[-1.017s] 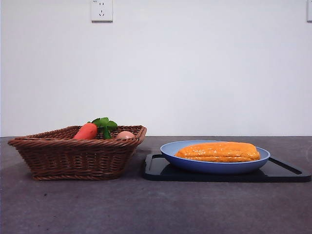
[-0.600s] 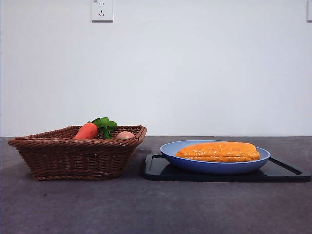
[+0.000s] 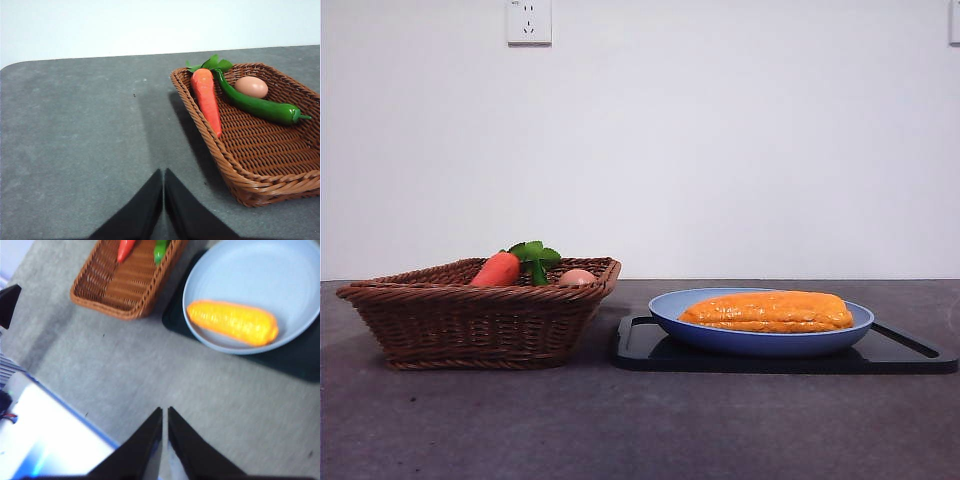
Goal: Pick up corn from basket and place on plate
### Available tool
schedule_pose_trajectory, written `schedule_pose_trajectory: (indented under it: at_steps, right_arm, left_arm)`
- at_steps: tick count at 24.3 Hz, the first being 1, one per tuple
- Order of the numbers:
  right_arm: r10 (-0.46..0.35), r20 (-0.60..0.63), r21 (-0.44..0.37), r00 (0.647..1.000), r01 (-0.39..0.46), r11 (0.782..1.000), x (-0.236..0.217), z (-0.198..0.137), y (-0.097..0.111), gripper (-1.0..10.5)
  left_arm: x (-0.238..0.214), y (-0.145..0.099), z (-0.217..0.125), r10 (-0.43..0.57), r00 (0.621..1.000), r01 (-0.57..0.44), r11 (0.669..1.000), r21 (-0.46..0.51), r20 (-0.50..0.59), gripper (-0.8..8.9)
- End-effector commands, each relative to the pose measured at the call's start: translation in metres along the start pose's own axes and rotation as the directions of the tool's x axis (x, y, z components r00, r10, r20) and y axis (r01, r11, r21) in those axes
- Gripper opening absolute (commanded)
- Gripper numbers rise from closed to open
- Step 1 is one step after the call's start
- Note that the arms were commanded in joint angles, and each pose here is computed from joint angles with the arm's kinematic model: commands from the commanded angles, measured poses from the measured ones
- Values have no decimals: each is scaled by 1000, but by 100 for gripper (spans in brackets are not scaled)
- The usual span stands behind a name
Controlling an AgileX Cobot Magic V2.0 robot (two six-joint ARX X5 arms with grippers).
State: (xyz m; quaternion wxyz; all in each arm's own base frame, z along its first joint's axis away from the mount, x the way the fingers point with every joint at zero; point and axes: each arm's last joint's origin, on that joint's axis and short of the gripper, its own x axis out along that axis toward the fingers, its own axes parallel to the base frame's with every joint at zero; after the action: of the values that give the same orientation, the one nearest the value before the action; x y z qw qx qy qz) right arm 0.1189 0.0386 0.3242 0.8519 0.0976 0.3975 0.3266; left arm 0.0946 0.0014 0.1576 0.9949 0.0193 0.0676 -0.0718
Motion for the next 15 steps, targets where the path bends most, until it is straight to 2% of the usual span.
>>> schedule_pose_trajectory:
  at_steps: [1, 3, 6, 10, 15]
  right_arm:
    - [-54, 98, -137, 994, 67, 988, -5, 9, 1, 2]
    - [-121, 213, -207, 970, 166, 964, -9, 15, -2, 2]
    - [-156, 368, -256, 916, 262, 931, -11, 16, -10, 2]
    - [-196, 520, -237, 831, 361, 902, -10, 1, -24, 2]
    - [-256, 650, -197, 716, 483, 853, 2, -31, -43, 2]
  left_arm:
    - [2, 0, -8, 0, 1000, 0, 1000, -7, -19, 7]
    - [2, 0, -8, 0, 1000, 0, 1000, -7, -19, 7]
    - [2, 0, -8, 0, 1000, 0, 1000, -7, -19, 7]
    - [2, 0, -8, 0, 1000, 0, 1000, -7, -19, 8]
    - [2, 0, -8, 0, 1000, 0, 1000, -7, -19, 7]
